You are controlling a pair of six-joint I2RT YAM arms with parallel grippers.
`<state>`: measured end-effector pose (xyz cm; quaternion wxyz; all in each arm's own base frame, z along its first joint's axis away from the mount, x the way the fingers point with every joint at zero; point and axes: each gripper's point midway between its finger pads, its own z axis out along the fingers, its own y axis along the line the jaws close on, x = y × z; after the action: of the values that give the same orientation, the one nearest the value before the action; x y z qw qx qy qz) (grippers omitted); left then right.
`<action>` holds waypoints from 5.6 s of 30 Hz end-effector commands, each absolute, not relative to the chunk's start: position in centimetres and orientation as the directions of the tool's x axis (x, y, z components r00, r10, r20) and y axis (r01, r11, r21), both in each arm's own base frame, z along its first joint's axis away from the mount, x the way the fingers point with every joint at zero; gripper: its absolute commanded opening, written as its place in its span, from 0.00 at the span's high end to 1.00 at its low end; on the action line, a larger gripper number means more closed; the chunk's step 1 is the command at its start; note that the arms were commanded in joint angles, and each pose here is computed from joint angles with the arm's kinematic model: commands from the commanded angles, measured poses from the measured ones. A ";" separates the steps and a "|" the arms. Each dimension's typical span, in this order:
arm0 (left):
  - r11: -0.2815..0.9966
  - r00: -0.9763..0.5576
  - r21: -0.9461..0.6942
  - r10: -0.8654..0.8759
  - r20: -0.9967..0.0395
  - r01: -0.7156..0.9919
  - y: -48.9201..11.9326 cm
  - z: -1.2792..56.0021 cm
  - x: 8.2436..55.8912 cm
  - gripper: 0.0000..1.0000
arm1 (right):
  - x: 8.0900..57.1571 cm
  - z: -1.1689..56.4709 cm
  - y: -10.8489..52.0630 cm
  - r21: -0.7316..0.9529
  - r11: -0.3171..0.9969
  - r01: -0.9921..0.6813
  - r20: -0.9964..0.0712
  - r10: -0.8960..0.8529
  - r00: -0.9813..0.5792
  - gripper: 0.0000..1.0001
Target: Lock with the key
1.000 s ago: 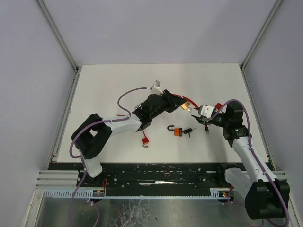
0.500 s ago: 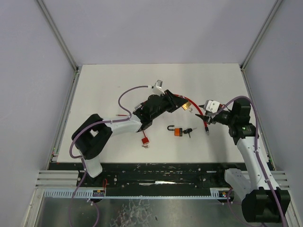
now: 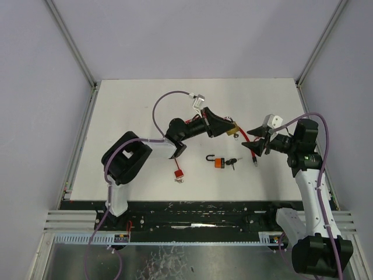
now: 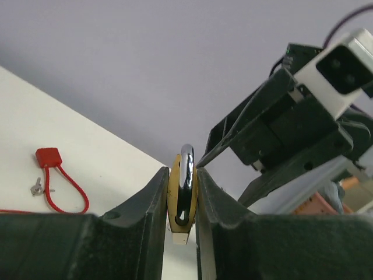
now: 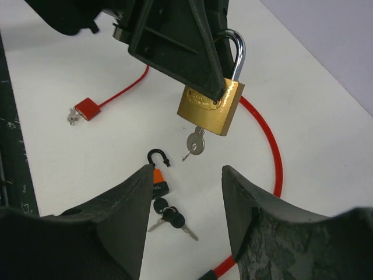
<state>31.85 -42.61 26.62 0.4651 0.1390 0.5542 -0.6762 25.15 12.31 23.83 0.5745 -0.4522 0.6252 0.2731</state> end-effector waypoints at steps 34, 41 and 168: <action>-0.244 -0.181 -0.084 -0.412 -0.893 0.966 -42.6 31.0 24.0 1.00 | 22.8 23.8 17.3 0.128 0.205 -0.970 -0.990 -0.039 -0.138 0.49; -0.250 -0.213 -0.114 -0.417 -0.884 0.961 -42.7 31.3 24.0 1.00 | 22.4 23.9 17.4 0.111 0.187 -0.976 -0.992 -0.042 -0.121 0.65; -0.335 -0.474 -0.359 -0.381 -0.794 0.871 -40.8 33.9 25.1 1.00 | 23.9 29.5 17.3 0.393 0.238 -0.888 -0.908 0.252 -0.335 1.00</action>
<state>27.72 -40.59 33.02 0.4261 0.2299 0.4463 -0.7525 23.89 17.11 28.00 0.4832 -0.2482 0.6198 0.5664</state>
